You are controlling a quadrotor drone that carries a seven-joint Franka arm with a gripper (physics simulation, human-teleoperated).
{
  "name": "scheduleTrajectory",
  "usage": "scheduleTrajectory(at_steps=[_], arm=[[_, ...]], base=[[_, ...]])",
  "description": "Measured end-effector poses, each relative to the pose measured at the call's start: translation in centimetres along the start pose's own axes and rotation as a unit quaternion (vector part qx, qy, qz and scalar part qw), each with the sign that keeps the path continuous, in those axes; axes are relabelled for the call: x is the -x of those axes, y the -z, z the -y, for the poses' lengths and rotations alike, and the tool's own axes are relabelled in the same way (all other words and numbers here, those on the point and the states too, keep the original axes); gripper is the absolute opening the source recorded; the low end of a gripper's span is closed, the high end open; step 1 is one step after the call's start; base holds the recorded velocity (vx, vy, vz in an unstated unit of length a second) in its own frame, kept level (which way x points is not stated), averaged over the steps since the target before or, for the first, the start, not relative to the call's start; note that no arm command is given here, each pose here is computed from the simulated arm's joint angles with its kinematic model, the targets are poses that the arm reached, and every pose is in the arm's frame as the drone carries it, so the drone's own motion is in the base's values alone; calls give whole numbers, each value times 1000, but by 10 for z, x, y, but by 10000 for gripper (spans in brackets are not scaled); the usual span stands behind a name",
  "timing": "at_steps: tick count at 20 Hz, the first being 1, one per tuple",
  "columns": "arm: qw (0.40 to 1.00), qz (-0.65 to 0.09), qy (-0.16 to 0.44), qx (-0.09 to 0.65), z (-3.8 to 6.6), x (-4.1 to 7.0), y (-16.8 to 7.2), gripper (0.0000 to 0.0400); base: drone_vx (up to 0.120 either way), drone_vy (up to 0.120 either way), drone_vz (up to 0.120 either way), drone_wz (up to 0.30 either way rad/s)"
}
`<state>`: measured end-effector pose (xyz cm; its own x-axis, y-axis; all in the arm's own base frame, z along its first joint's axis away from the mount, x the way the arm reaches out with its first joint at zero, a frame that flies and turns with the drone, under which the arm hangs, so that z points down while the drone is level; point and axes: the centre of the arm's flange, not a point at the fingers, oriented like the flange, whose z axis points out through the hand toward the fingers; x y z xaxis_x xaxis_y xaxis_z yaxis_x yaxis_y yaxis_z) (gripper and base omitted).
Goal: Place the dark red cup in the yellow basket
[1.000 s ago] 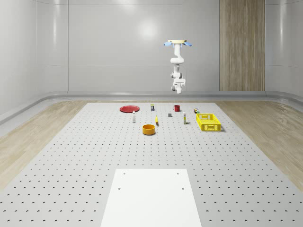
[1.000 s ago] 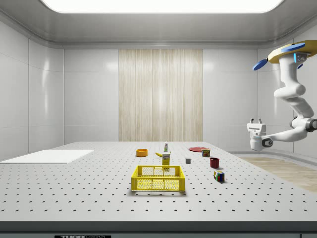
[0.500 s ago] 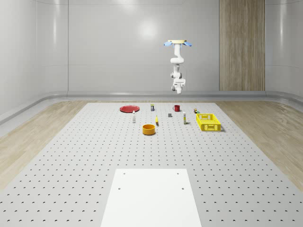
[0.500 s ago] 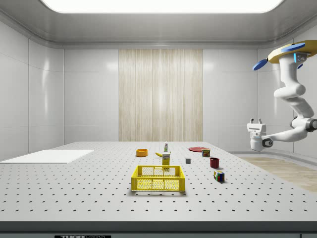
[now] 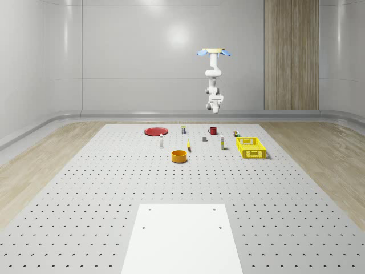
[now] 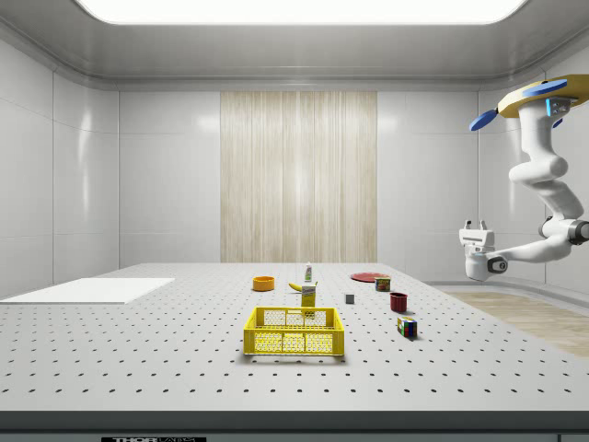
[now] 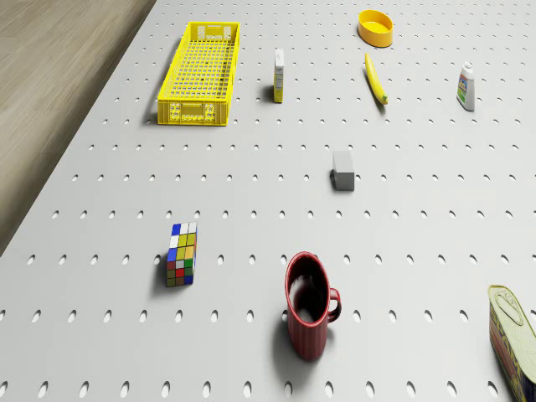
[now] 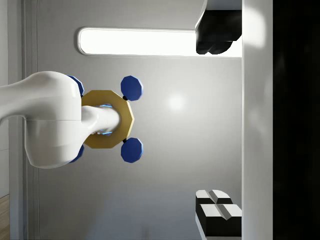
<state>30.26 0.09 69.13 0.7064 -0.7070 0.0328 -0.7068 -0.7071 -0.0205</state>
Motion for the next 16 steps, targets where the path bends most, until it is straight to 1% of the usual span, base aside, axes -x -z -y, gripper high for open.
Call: scheduleTrajectory(at_steps=[4,11,16], arm=[[1000,-4,0,2,0,1,0,400],[1000,-20,0,14,3,4,0,400],[998,-47,1,39,8,9,-1,400]], base=[[0,-120,0,0],[120,-6,0,0],[120,0,0,0]])
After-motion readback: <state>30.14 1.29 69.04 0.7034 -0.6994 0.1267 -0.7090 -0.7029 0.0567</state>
